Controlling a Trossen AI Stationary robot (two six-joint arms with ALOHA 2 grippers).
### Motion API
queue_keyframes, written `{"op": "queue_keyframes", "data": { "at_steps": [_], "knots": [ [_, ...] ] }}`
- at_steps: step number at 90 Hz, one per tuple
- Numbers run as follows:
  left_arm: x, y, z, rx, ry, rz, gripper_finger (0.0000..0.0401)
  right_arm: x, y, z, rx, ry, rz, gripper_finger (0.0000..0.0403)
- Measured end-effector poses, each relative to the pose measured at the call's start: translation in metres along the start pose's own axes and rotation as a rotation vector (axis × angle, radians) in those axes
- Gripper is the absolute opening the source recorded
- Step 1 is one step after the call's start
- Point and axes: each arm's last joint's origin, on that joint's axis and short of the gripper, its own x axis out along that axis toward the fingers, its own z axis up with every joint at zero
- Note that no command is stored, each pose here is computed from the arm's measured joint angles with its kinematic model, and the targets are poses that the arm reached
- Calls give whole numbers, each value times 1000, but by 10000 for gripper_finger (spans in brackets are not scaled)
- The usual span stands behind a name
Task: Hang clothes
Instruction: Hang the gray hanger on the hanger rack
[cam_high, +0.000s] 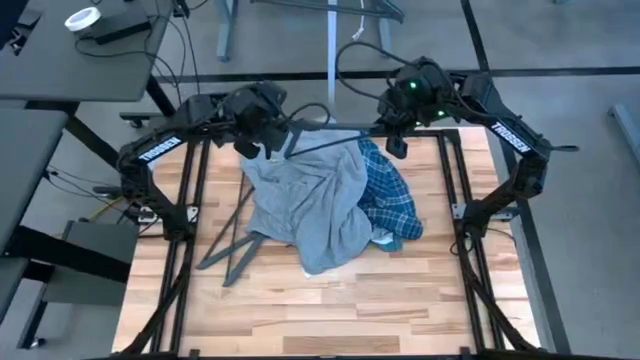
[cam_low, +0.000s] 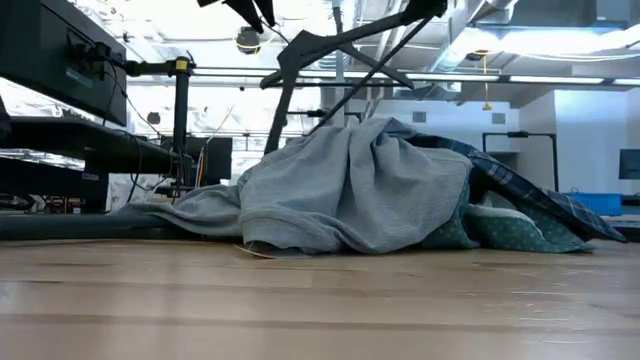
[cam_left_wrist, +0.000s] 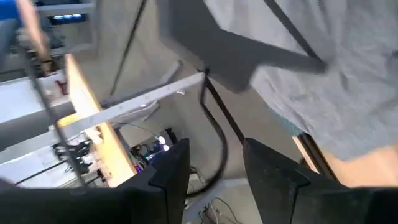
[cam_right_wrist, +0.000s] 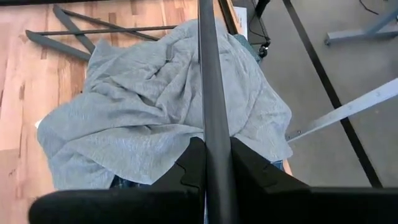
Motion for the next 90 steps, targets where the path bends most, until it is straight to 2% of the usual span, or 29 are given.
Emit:
{"op": "queue_keyframes", "data": {
  "at_steps": [20,26,36,41,53,67,77,90],
  "knots": [
    [7,3,-7,-73,30,0,119,0,2,2,-8,-13,1,31],
    [7,2,-8,-128,32,-2,94,0,2,1,-9,-12,1,31],
    [7,1,-8,-253,28,-16,27,0,1,2,-13,-17,0,31],
    [7,-1,-8,-344,21,-37,10,0,2,1,-18,-11,9,31],
    [6,-7,-9,-640,-28,-156,8,-1,4,0,-22,1,25,31],
    [4,-17,-7,-957,-95,-411,3,-2,5,-1,-36,9,40,31],
    [3,-17,-7,-1023,-87,-427,11,-2,4,-1,-39,1,37,31],
    [-1,-17,-9,-1004,-88,-413,31,-2,4,0,-41,-11,29,31]
  ]
}}
